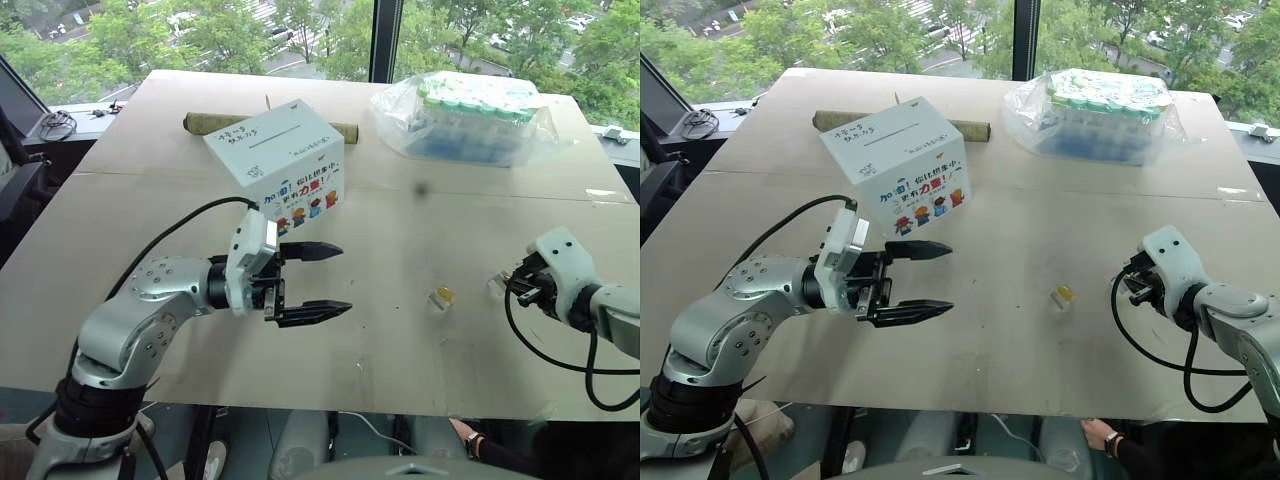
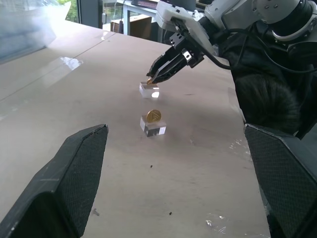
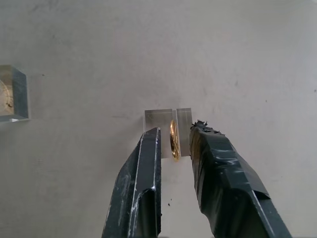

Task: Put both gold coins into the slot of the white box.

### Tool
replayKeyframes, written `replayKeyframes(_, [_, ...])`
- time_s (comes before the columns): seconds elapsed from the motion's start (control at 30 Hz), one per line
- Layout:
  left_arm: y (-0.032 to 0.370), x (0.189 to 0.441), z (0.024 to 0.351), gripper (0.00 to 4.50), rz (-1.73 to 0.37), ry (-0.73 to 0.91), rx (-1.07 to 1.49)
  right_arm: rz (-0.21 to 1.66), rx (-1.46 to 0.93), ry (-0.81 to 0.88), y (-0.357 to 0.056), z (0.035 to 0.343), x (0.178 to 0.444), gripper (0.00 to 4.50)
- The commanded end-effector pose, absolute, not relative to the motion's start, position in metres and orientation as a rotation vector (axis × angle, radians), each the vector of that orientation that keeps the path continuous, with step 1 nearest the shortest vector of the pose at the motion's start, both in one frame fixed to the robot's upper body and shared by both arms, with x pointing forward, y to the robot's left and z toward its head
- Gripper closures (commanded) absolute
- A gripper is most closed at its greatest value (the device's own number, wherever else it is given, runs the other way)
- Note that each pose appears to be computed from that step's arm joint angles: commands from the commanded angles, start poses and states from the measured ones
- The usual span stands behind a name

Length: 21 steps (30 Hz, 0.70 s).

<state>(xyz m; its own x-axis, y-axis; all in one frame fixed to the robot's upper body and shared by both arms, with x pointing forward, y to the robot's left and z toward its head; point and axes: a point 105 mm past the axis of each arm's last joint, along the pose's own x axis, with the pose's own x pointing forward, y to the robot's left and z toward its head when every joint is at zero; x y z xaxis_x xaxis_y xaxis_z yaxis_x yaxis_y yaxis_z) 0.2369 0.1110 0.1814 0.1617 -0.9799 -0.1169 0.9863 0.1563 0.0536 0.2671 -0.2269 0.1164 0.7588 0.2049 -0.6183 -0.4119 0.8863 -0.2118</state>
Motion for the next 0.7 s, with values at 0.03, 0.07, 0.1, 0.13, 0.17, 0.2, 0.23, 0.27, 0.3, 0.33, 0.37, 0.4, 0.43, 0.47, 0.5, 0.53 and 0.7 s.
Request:
replayKeyframes(0.03, [0.109, 0.230, 0.194, 0.00, -1.426, 0.009, 0.156, 0.342, -0.367, 0.584, -0.226, 0.124, 0.272, 3.48])
replayKeyframes(0.07, [0.109, 0.230, 0.194, 0.00, -1.426, 0.009, 0.156, 0.341, -0.367, 0.585, -0.226, 0.123, 0.272, 3.48])
replayKeyframes(0.1, [0.109, 0.230, 0.194, 0.00, -1.425, 0.010, 0.156, 0.341, -0.366, 0.586, -0.227, 0.122, 0.272, 3.48])
replayKeyframes(0.13, [0.109, 0.230, 0.194, 0.00, -1.425, 0.010, 0.155, 0.336, -0.366, 0.590, -0.228, 0.120, 0.272, 3.48])
replayKeyframes(0.17, [0.109, 0.231, 0.194, 0.00, -1.423, 0.011, 0.155, 0.328, -0.370, 0.590, -0.230, 0.119, 0.273, 3.48])
replayKeyframes(0.2, [0.109, 0.231, 0.194, 0.00, -1.422, 0.011, 0.155, 0.324, -0.368, 0.590, -0.231, 0.119, 0.273, 4.01])
replayKeyframes(0.23, [0.110, 0.231, 0.194, 0.00, -1.421, 0.011, 0.154, 0.321, -0.367, 0.589, -0.232, 0.119, 0.274, 4.25])
replayKeyframes(0.27, [0.110, 0.231, 0.195, 0.00, -1.419, 0.011, 0.151, 0.320, -0.367, 0.586, -0.232, 0.120, 0.274, 4.41])
replayKeyframes(0.3, [0.110, 0.231, 0.195, 0.00, -1.417, 0.011, 0.150, 0.321, -0.365, 0.584, -0.232, 0.121, 0.274, 4.41])
replayKeyframes(0.33, [0.110, 0.231, 0.195, 0.00, -1.417, 0.012, 0.149, 0.323, -0.365, 0.582, -0.232, 0.122, 0.273, 4.41])
replayKeyframes(0.37, [0.110, 0.231, 0.195, 0.00, -1.416, 0.013, 0.148, 0.324, -0.366, 0.582, -0.232, 0.123, 0.273, 4.41])
replayKeyframes(0.4, [0.110, 0.231, 0.195, 0.00, -1.416, 0.013, 0.147, 0.326, -0.366, 0.581, -0.232, 0.123, 0.272, 4.41])
replayKeyframes(0.43, [0.110, 0.232, 0.195, 0.00, -1.416, 0.013, 0.146, 0.328, -0.367, 0.581, -0.232, 0.123, 0.272, 4.41])
replayKeyframes(0.47, [0.110, 0.232, 0.195, 0.00, -1.415, 0.013, 0.145, 0.332, -0.367, 0.580, -0.231, 0.124, 0.272, 4.41])
replayKeyframes(0.5, [0.110, 0.233, 0.195, 0.00, -1.414, 0.013, 0.139, 0.336, -0.367, 0.577, -0.230, 0.125, 0.272, 4.41])
replayKeyframes(0.53, [0.109, 0.233, 0.195, 0.00, -1.413, 0.012, 0.134, 0.339, -0.367, 0.572, -0.229, 0.126, 0.272, 4.41])
replayKeyframes(0.7, [0.107, 0.239, 0.199, 0.00, -1.398, 0.026, 0.046, 0.357, -0.293, 0.526, -0.224, 0.141, 0.273, 4.41])
